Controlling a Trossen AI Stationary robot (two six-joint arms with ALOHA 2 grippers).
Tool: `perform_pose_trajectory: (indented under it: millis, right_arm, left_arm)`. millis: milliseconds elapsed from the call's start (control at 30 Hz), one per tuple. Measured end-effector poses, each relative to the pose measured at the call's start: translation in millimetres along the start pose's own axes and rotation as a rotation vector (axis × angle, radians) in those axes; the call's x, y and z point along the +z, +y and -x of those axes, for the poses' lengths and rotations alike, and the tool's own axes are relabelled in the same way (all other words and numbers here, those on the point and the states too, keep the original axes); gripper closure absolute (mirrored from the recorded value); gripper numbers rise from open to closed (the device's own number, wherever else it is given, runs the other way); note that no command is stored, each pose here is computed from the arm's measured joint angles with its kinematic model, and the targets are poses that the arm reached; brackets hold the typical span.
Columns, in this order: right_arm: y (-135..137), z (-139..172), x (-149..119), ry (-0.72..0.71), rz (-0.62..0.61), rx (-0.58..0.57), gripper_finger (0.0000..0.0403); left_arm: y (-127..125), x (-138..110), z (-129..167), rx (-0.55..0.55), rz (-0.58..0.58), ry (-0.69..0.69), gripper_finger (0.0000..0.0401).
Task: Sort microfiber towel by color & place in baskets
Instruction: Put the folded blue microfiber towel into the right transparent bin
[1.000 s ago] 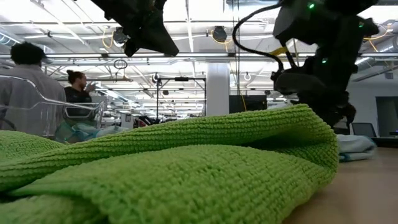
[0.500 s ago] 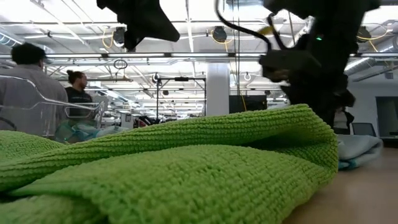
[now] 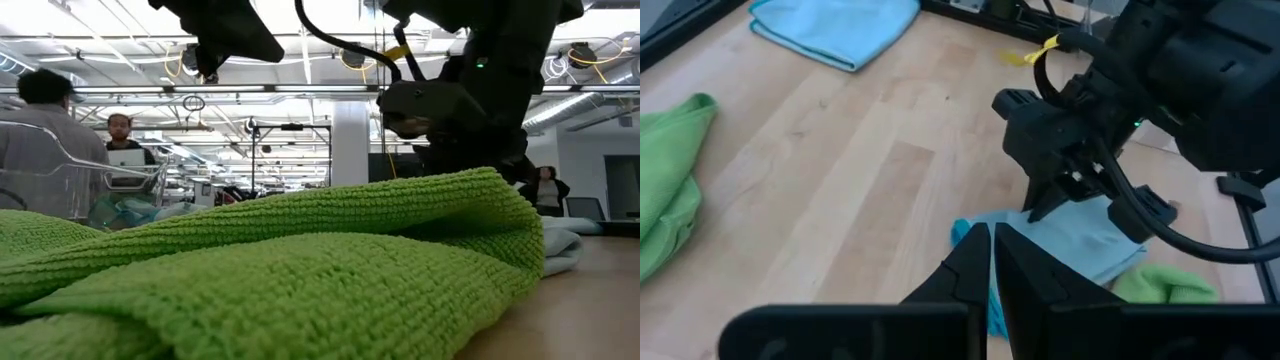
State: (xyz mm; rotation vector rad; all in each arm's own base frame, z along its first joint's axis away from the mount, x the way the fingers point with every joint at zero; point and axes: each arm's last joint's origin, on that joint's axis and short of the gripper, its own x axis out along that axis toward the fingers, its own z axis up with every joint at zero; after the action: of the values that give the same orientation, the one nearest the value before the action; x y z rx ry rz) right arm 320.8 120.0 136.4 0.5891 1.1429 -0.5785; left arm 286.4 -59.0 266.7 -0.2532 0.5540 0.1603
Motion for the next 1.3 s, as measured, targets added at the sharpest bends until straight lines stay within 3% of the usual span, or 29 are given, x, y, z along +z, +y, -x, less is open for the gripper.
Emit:
perform_pose_trajectory:
  millis: [167, 300, 433, 733, 1000, 1300]
  right_arm:
    - [-1.5, -4.5, -1.2, -0.050, 0.013, 0.036, 0.0385]
    - [-0.6, -12.6, -3.5, -0.065, 0.003, 0.161, 0.0377]
    - [-5.6, -22.7, -10.5, -0.086, 0.092, 0.258, 0.0388]
    - [-48.8, -11.1, -41.2, -0.173, 0.325, 0.173, 0.0397]
    - [-78.4, 8.5, -46.4, -0.237, 0.352, 0.153, 0.0397]
    - [-77.4, 11.2, -44.4, -0.294, 0.376, 0.205, 0.0397]
  left_arm:
    - [-0.4, 1.1, 0.1, -0.005, 0.014, -0.010, 0.0382]
    - [-0.6, 1.4, 0.0, -0.007, 0.019, -0.013, 0.0382]
    - [-1.0, 2.3, 0.1, -0.011, 0.022, -0.023, 0.0382]
    - [-1.3, 2.9, 0.0, -0.015, 0.023, -0.028, 0.0382]
    - [-1.5, 3.1, 0.0, -0.017, 0.024, -0.031, 0.0382]
    - [-1.5, 3.2, 0.2, -0.017, 0.024, -0.031, 0.0382]
